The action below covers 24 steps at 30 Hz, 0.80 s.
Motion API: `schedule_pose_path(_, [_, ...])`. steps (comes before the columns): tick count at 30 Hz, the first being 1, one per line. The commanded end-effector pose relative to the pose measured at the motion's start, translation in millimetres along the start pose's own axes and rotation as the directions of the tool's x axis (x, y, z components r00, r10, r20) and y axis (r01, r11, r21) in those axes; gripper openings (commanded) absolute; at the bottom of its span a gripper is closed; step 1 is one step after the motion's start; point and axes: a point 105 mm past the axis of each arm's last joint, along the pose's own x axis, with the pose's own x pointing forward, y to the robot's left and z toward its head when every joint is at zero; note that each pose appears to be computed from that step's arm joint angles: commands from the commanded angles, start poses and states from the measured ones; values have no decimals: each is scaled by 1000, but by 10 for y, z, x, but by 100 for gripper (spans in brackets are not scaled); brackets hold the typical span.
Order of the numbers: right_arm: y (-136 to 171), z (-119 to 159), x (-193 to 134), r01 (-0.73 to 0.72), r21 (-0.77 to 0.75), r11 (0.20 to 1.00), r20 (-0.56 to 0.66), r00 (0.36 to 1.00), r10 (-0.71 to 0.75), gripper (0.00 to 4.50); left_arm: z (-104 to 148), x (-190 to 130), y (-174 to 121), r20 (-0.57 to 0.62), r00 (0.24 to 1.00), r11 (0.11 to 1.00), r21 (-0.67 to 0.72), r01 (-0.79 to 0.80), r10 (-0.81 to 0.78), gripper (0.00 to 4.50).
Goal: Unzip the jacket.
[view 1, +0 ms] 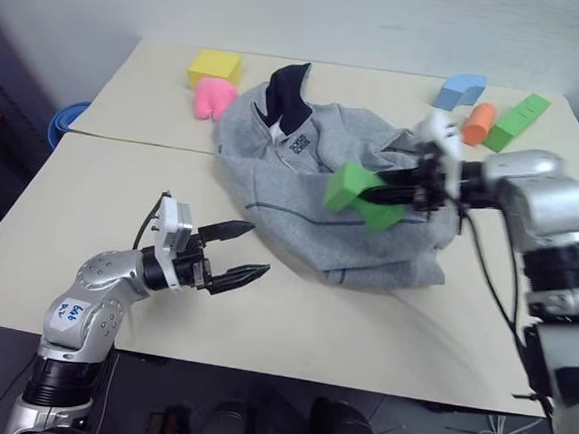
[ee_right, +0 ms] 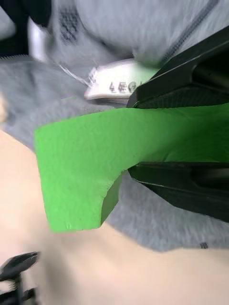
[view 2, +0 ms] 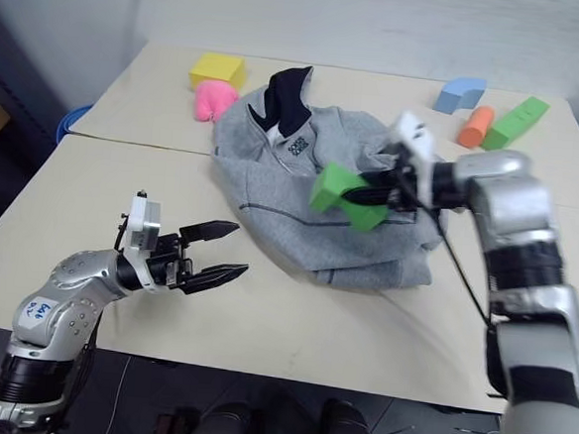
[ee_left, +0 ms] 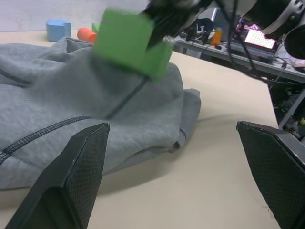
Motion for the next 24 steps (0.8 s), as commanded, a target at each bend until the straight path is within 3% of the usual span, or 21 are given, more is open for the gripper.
schedule_pose_path(1, [-190, 159, -723, 261, 5, 965, 82, 962, -260, 101, 113, 49, -94, 34, 998, 996, 76, 48, -51, 450])
schedule_pose_path(5, [-405, -125, -1421, 523, 63, 850, -20, 852, -523, 101, 139, 115, -121, 50, 996, 994, 85, 74, -79, 450])
schedule_pose_path(7, [-457, -228, -1630, 584, 123, 802, -6, 809, -588, 101, 127, 138, -128, 52, 994, 993, 82, 87, -92, 450])
schedule_pose_path(9, [-430, -374, -1638, 572, 166, 804, -24, 817, -576, 101, 110, 146, -117, 48, 994, 992, 81, 93, -97, 450])
schedule_pose_path(11, [-380, -463, -1549, 536, 163, 828, -40, 842, -538, 101, 105, 147, -107, 48, 994, 992, 82, 94, -98, 450])
schedule_pose_path(17, [-18, -355, -781, 304, 125, 945, 20, 951, -309, 101, 110, 148, -95, 43, 993, 991, 88, 104, -108, 450])
schedule_pose_path(20, [215, -248, -379, 187, 79, 979, 68, 979, -193, 101, 111, 144, -93, 41, 993, 991, 89, 103, -107, 450])
schedule_pose_path(24, [343, -282, -20, 153, 67, 986, 69, 985, -158, 101, 95, 126, -99, 35, 994, 991, 85, 101, -104, 450])
